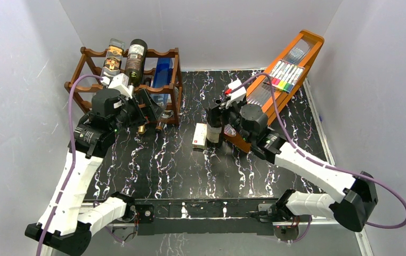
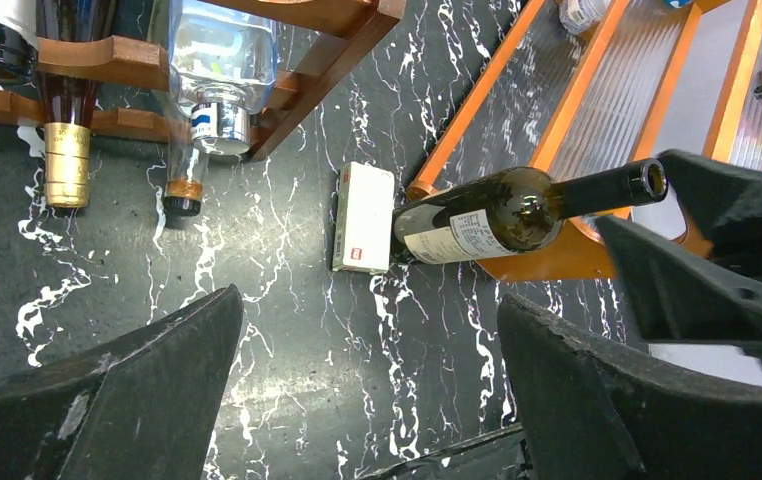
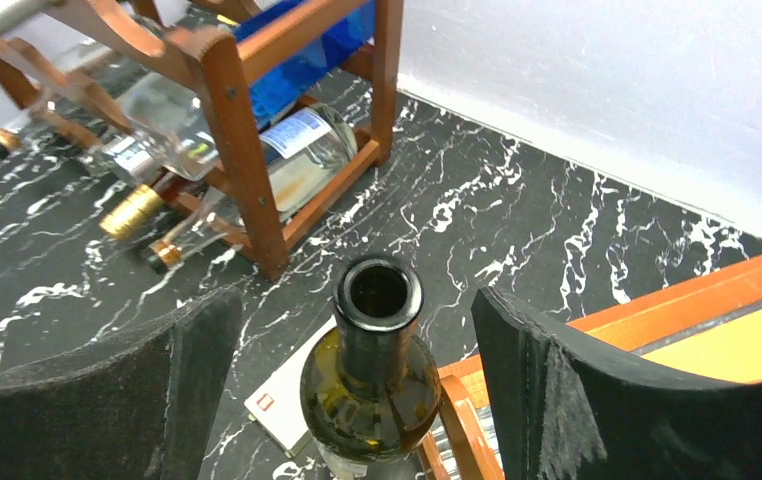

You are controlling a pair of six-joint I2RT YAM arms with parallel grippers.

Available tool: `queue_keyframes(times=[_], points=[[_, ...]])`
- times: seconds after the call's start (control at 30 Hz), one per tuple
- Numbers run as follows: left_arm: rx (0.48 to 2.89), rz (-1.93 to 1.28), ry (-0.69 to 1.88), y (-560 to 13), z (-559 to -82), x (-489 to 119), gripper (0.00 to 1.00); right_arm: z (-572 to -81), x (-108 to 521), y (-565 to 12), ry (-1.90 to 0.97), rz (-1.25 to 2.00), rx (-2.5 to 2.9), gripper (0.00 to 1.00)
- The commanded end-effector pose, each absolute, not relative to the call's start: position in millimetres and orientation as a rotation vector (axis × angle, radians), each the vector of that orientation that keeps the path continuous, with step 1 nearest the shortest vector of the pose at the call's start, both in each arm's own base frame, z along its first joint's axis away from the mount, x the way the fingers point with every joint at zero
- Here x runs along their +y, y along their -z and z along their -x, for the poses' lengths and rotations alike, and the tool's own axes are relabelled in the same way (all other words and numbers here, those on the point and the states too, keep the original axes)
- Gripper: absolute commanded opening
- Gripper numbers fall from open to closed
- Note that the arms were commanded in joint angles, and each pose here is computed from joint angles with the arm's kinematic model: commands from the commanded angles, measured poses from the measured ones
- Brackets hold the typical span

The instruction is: Take the wine bottle off the wine rack

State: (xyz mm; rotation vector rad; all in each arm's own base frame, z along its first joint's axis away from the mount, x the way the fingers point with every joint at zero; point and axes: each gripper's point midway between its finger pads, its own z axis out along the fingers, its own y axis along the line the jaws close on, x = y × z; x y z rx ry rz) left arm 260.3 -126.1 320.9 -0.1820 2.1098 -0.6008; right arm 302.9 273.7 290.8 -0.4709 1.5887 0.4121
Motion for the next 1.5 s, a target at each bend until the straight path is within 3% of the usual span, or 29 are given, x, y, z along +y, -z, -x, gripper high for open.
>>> queue_keyframes(times=[0.0, 0.3, 0.53, 0.73, 0.87, 1.2, 1.47], points=[[2.071, 0.160, 0.586, -335.2, -261.2, -123.1, 0.98, -276.5, 269.0, -355.5, -0.519, 0.523, 1.539, 0.98], [2.138, 0.107, 0.502, -319.6, -264.8, -118.0, 0.98, -214.5, 231.9, -353.4, -0.636, 0.594, 1.603, 0.98], [2.178, 0.023, 0.366, -328.2, -289.7, -112.3, 0.98, -200.8, 212.2, -341.3, -0.656, 0.530, 1.633, 0.98], [2.237, 0.024, -0.087, -340.9, -339.0, -67.4, 0.98, -202.8, 215.7, -344.8, -0.623, 0.593, 1.619, 0.98], [2.181, 0.036, -0.255, -359.0, -369.5, -51.5, 0.98, -200.0, 225.5, -344.3, -0.644, 0.661, 1.617, 0.98], [1.970, -0.028, -0.494, -384.6, -449.1, -39.0, 0.99, -190.1, 223.8, -353.2, -0.650, 0.724, 1.662, 0.98], [1.987, -0.068, -0.455, -360.0, -501.7, -50.7, 0.98, -183.5, 214.5, -362.1, -0.661, 0.685, 1.691, 0.98]])
